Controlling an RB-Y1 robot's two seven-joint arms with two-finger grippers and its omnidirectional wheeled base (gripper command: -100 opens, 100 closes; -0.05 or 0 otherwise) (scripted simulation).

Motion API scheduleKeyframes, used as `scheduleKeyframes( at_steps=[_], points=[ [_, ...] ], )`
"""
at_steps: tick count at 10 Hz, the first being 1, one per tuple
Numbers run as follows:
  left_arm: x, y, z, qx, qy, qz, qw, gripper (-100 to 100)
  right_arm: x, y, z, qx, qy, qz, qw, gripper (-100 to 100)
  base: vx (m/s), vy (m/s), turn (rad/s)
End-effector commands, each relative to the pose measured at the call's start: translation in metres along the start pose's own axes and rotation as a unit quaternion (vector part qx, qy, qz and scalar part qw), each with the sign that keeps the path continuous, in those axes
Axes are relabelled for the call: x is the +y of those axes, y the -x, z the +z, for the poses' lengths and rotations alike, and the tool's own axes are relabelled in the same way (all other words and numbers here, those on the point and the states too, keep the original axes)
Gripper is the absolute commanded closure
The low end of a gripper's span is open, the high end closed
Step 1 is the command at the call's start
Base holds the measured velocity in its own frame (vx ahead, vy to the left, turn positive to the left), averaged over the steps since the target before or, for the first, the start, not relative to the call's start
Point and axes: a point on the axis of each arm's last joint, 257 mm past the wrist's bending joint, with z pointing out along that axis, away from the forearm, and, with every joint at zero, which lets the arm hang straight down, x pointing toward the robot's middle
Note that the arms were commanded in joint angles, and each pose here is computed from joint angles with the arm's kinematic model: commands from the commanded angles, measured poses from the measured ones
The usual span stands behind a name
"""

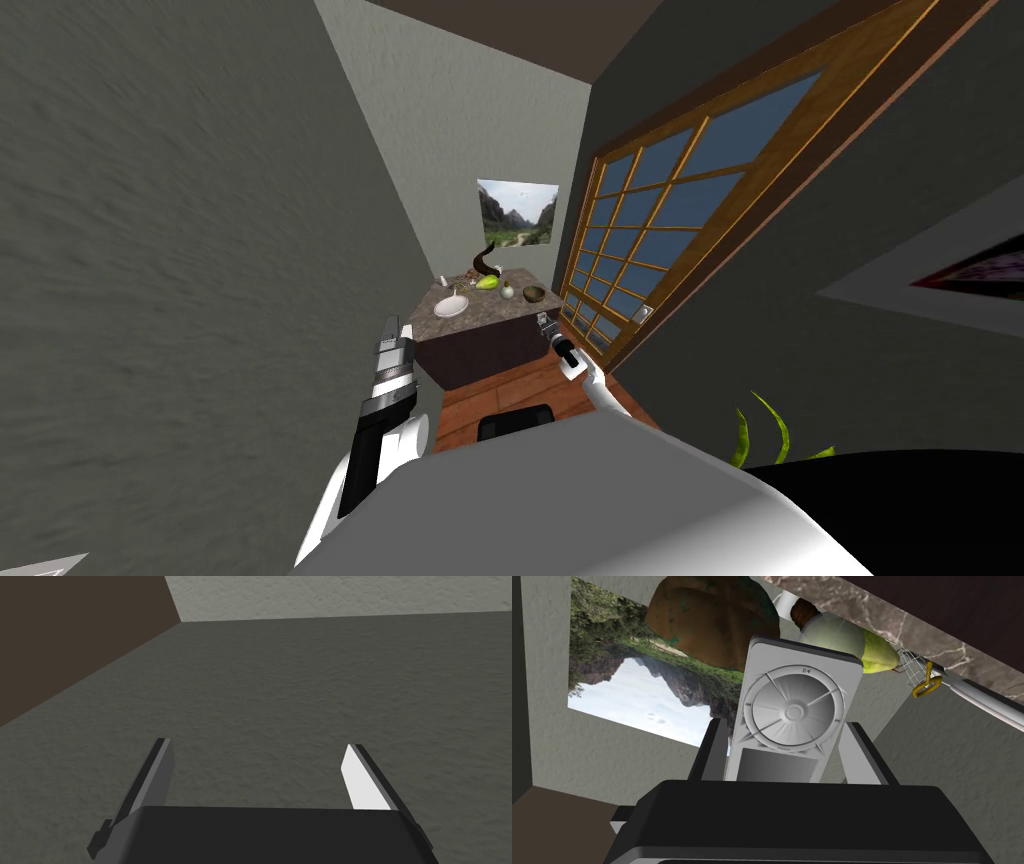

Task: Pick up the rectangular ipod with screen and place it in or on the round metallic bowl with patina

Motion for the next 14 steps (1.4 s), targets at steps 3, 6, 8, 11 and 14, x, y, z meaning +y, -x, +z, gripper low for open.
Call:
scheduleKeyframes(
  at_steps=[3, 6, 8, 11, 14],
  points=[
    [0.0, 0.0, 0.0, 0.0, 0.0, 0.0, 1.0, 0, 0.009, 0.009, 0.017, 0.005, 0.006, 0.008, 0.9999, 100, -0.143, -0.241, -0.065],
    [0.0, 0.0, 0.0, 0.0, 0.0, 0.0, 1.0, 0, 0.004, 0.02, 0.031, 0.008, 0.003, 0.016, 0.9998, 100, -0.071, -0.135, 0.048],
    [0.0, 0.0, 0.0, 0.0, 0.0, 0.0, 1.0, 0, -0.011, 0.028, 0.037, 0.01, -0.008, 0.023, 0.9996, 100, 0.058, 0.023, 0.149],
    [0.0, 0.0, 0.0, 0.0, 0.0, 0.0, 1.0, 0, -0.049, 0.04, 0.043, 0.011, -0.034, 0.03, 0.9989, 100, 0.163, 0.047, 0.177],
    [0.0, 0.0, 0.0, 0.0, 0.0, 0.0, 1.0, 0, -0.086, 0.052, 0.044, 0.008, -0.058, 0.032, 0.9977, 100, 0.159, 0.04, 0.152]
  ],
)
